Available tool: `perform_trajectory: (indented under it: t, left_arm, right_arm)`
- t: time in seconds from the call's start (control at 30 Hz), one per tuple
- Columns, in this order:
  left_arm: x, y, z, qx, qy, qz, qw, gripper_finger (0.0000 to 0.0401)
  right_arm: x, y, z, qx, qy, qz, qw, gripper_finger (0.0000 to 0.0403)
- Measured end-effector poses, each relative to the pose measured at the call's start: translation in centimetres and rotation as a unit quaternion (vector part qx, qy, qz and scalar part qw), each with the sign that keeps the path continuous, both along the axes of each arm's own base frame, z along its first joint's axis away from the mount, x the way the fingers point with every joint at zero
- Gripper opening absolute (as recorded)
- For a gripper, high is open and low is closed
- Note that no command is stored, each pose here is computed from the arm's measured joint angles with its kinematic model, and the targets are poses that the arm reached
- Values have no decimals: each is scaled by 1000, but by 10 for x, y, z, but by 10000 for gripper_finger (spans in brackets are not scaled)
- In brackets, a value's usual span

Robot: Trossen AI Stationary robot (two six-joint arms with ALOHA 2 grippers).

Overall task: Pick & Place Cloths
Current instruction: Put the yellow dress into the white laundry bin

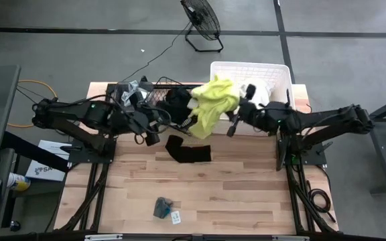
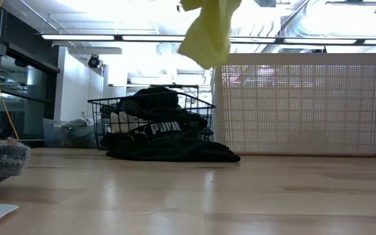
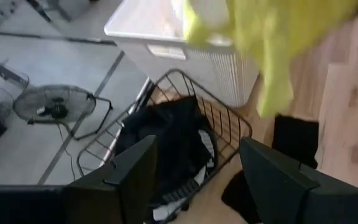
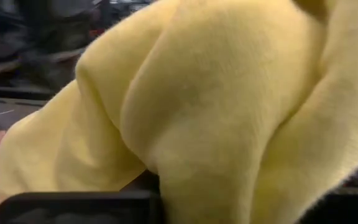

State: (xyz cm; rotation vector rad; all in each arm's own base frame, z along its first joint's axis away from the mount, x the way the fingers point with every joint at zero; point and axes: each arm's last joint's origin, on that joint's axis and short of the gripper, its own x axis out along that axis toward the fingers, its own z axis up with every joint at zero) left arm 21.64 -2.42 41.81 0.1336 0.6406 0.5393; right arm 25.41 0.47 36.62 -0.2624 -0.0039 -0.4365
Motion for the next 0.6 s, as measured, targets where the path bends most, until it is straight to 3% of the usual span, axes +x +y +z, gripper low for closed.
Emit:
perform_trajectory:
  t: [0.27, 0.6]
  left_arm:
    - [3, -1, -35, -11, 39, 19, 999, 225]
    - [5, 0, -61, -12, 60, 46, 997, 225]
  right_arm:
    - [-28, -16, 11, 9, 2, -139, 990, 74]
    - [-45, -29, 8, 14, 31, -338, 940, 74]
